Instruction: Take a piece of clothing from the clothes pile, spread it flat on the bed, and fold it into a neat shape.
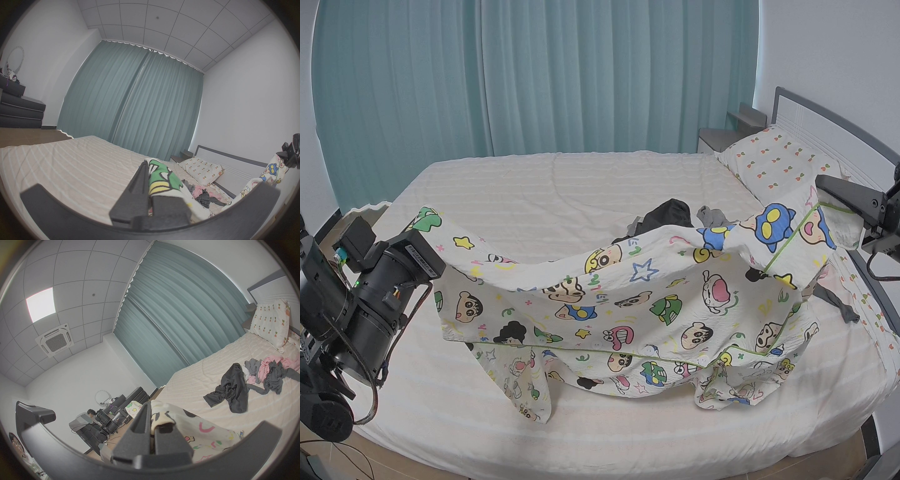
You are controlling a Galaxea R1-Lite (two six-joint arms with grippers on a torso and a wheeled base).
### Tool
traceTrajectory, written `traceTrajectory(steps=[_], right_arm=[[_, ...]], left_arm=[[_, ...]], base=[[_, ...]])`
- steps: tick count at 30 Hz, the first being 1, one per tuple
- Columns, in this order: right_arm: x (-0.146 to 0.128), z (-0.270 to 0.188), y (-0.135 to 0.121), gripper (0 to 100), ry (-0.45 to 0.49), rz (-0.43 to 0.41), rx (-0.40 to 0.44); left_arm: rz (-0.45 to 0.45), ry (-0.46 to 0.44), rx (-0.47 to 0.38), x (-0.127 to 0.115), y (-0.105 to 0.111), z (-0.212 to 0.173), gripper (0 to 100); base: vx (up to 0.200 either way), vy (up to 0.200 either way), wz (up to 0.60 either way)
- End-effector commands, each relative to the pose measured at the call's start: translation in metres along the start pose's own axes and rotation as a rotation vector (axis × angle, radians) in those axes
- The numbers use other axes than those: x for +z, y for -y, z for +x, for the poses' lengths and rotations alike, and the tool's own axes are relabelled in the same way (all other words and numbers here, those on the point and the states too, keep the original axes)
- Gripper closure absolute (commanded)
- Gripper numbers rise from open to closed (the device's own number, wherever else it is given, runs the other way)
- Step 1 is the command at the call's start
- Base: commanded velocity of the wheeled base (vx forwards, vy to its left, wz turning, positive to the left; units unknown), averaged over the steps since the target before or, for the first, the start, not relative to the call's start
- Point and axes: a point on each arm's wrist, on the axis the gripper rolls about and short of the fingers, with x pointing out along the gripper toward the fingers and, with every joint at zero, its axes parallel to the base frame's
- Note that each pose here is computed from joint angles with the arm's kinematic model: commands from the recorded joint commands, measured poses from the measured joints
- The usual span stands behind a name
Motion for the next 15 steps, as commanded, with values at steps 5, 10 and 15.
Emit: traceTrajectory(steps=[5, 10, 15], right_arm=[[-0.0021, 0.0024, -0.0017, 100, -0.013, 0.002, 0.015], [-0.0027, 0.0052, -0.0042, 100, -0.021, 0.004, 0.03], [-0.0032, 0.0077, -0.0063, 100, -0.028, 0.005, 0.042]], left_arm=[[-0.002, 0.012, 0.011, 0.0027, -0.0022, 0.0005, 100], [-0.003, 0.024, 0.021, 0.006, -0.0049, 0.0, 100], [-0.005, 0.035, 0.025, 0.0085, -0.0063, -0.0005, 100]], base=[[0.0, 0.2, 0.0], [0.0, 0.2, 0.0], [0.0, 0.2, 0.0]])
